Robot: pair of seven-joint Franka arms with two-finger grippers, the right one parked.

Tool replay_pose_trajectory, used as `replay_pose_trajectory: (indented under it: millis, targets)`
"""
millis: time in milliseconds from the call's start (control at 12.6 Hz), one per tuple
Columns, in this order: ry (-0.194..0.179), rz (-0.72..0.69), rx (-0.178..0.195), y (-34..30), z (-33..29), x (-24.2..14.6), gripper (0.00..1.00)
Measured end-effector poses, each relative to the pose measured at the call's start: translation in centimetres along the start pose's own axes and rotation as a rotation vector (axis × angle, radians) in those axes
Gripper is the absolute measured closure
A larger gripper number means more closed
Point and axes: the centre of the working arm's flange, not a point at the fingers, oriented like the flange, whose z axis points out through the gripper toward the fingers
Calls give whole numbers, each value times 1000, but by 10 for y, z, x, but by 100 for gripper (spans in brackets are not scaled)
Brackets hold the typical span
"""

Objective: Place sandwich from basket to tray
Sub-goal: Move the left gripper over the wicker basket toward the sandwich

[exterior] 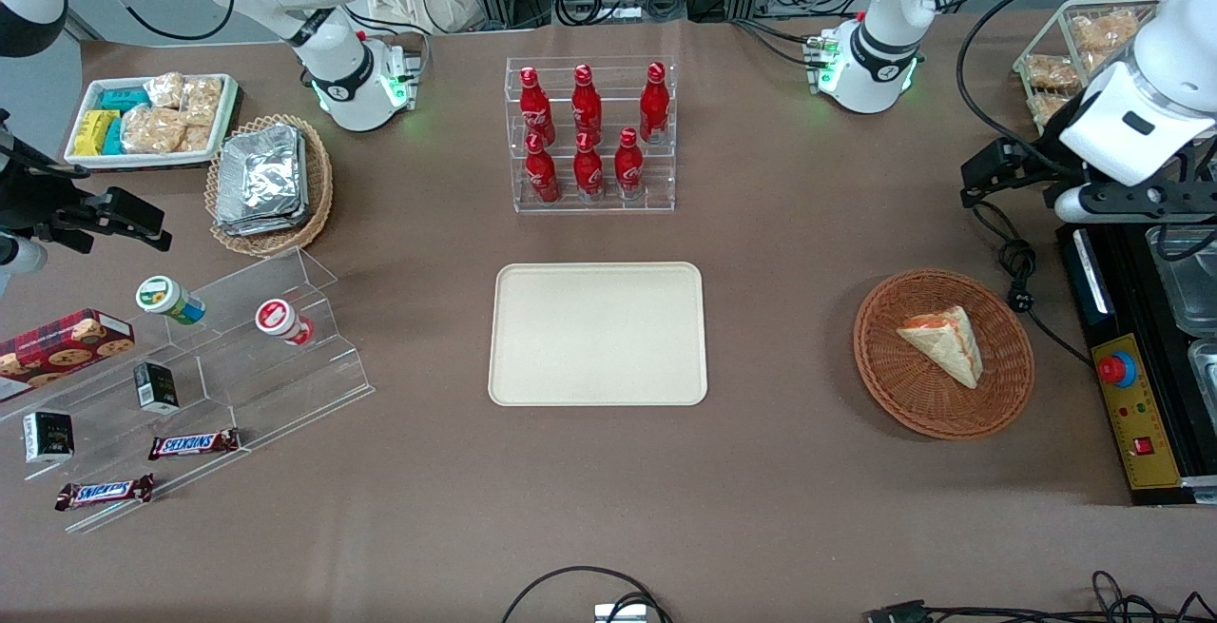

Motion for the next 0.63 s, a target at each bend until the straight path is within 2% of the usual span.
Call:
replay_pose_trajectory:
  millis: [317,475,634]
  targets:
    - [1,-20,33,2,0,0,0]
    - [-7,-140,36,-10,4,4,0]
    - [-35,-349,43,-28,22,15,0]
